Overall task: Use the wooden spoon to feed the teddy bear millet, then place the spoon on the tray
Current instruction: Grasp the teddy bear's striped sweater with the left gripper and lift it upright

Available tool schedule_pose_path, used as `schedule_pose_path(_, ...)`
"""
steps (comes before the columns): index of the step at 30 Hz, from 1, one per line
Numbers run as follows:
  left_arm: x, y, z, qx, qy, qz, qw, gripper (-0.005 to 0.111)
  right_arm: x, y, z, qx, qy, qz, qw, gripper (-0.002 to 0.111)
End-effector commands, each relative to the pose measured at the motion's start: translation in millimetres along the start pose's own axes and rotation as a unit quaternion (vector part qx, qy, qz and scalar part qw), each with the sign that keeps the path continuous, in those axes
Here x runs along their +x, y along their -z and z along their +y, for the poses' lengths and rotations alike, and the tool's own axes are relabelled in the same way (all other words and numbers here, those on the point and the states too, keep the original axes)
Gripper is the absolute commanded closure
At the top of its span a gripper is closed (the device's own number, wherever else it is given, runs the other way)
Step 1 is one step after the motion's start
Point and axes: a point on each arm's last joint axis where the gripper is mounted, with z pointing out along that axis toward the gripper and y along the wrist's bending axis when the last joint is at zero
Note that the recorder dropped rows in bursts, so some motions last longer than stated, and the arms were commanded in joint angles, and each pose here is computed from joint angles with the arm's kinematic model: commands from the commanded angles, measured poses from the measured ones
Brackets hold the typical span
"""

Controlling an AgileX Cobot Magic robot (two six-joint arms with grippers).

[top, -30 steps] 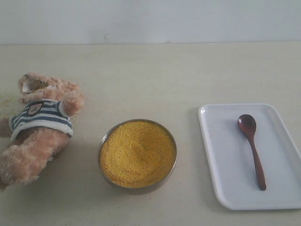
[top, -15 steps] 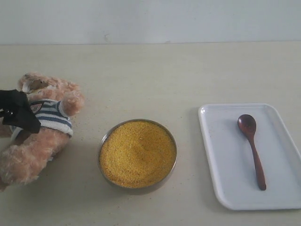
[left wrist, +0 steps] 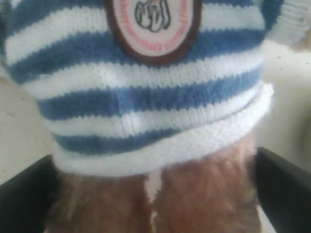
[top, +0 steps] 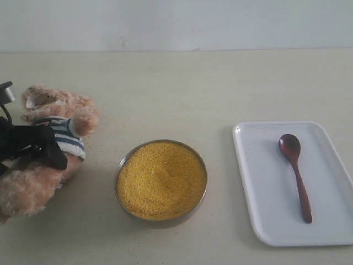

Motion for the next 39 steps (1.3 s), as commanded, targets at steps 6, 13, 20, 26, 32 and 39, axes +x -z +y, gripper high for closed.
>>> schedule_pose_path(6,9.3,-32.4,-1.1,-0.009,-0.027,0.09,0.996,0.015,-0.5,0.3,0.0,-0.001,0.002,-0.004,1.0,0.107)
schedule_pose_path(13,2.4,-13.9,-11.4,0.015,-0.099,0.111,0.989,0.102,-0.5,0.3,0.0,-0.001,0.002,-0.004,1.0,0.107)
schedule_pose_path(20,3.7,22.7,-23.8,0.01,-0.203,0.039,0.978,0.103,-0.5,0.3,0.0,-0.001,0.002,-0.004,1.0,0.107)
schedule_pose_path(26,15.7,37.0,-39.2,-0.075,-0.373,0.037,0.924,0.103,-0.5,0.3,0.0,-0.001,0.002,-0.004,1.0,0.107)
schedule_pose_path(32,26.5,27.7,-38.1,-0.152,-0.482,0.042,0.862,0.103,-0.5,0.3,0.0,-0.001,0.002,-0.004,1.0,0.107)
schedule_pose_path(39,23.6,20.0,-26.8,-0.212,-0.515,0.005,0.831,0.103,-0.5,0.3,0.2,-0.003,0.004,-0.004,1.0,0.107)
